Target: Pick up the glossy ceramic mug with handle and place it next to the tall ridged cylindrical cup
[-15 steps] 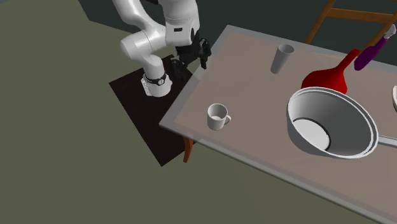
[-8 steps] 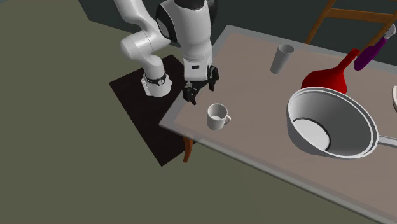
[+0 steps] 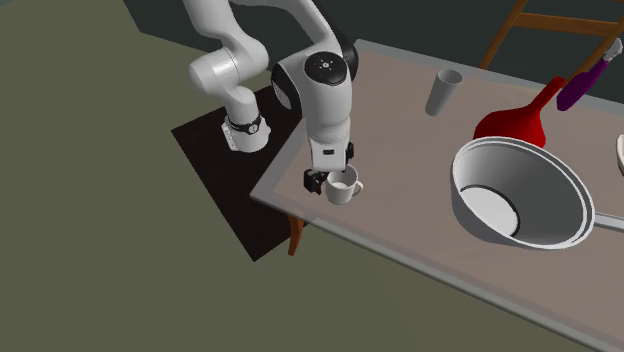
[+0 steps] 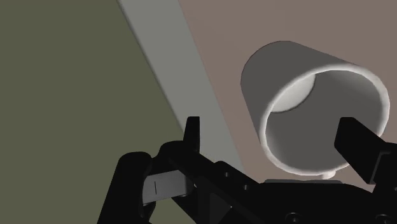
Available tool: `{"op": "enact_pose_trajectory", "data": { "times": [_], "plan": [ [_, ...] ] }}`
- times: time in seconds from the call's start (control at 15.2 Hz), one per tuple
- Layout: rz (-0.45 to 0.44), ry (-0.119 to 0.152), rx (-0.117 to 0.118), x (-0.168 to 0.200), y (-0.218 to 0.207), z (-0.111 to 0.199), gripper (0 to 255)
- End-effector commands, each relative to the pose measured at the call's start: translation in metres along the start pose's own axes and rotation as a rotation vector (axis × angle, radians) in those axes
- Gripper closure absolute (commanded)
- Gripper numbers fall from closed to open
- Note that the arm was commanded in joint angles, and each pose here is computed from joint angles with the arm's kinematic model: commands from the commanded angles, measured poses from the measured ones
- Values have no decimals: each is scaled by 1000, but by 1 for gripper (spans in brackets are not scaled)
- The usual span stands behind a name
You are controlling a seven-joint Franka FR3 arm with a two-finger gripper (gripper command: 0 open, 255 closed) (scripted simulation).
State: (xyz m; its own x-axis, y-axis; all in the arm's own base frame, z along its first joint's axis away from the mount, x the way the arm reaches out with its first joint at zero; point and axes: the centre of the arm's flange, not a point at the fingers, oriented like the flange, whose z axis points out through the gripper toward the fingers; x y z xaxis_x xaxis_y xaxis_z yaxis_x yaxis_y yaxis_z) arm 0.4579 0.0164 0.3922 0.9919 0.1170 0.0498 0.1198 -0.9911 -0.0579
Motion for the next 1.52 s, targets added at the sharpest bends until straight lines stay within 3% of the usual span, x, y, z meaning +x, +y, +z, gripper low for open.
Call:
{"op": "enact_pose_trajectory", "data": {
  "times": [0.0, 0.4, 0.86, 0.92, 1.45],
  "plan": [
    [-3, -1, -1, 3, -1, 15, 0],
    [-3, -1, -1, 3, -1, 44, 0],
    [-3, -1, -1, 3, -1, 44, 0],
    [-3, -1, -1, 3, -1, 44, 255],
    [-3, -1, -1, 3, -1, 44, 255]
  ]
}}
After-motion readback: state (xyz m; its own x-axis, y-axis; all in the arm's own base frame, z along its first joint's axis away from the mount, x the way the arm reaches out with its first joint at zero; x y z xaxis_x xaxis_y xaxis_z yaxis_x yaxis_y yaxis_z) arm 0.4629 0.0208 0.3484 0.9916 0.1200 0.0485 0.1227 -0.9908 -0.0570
